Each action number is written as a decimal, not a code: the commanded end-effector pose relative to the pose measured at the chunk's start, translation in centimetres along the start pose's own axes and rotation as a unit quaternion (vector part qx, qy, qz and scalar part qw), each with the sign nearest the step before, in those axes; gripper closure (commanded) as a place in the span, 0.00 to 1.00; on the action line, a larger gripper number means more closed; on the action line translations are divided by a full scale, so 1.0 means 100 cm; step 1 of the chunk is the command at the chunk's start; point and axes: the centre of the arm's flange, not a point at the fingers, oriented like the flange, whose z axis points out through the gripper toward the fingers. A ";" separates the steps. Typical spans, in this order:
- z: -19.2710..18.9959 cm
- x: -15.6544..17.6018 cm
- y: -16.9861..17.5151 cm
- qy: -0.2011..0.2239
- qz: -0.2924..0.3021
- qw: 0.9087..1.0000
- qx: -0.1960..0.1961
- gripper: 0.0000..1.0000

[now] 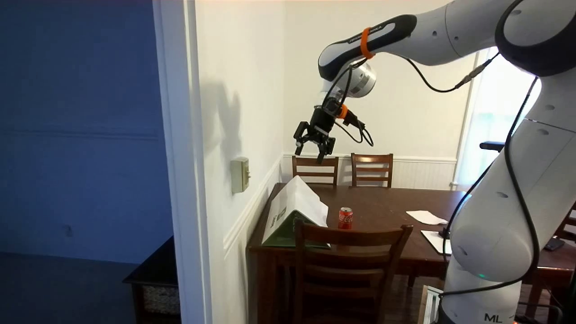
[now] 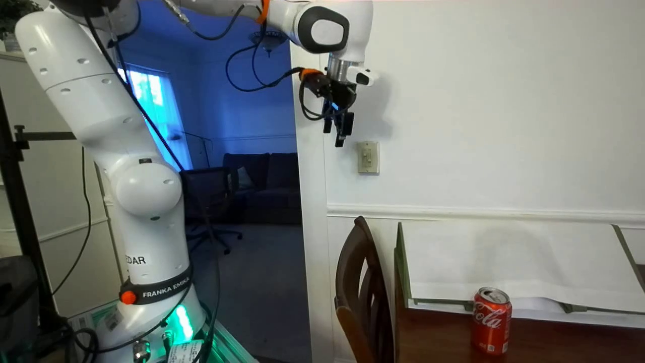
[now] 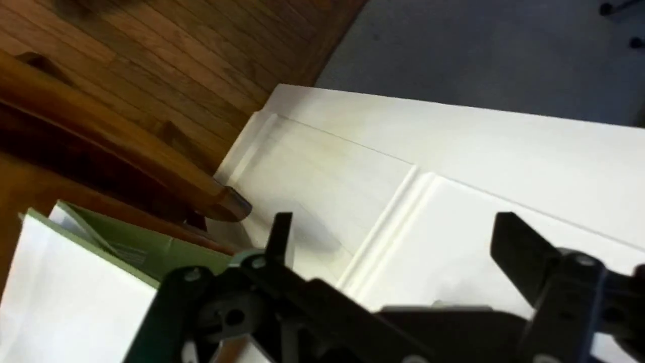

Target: Pull the left lights switch down to turn off the lights on the wall lights switches

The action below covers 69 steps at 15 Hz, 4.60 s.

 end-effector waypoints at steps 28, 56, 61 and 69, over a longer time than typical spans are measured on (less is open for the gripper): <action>0.110 0.072 0.027 0.033 0.165 0.952 0.255 0.00; 0.161 0.120 0.018 0.068 0.198 0.924 0.320 0.00; 0.165 0.125 0.011 0.068 0.196 0.923 0.324 0.00; 0.167 0.132 0.013 0.079 0.205 0.921 0.321 0.00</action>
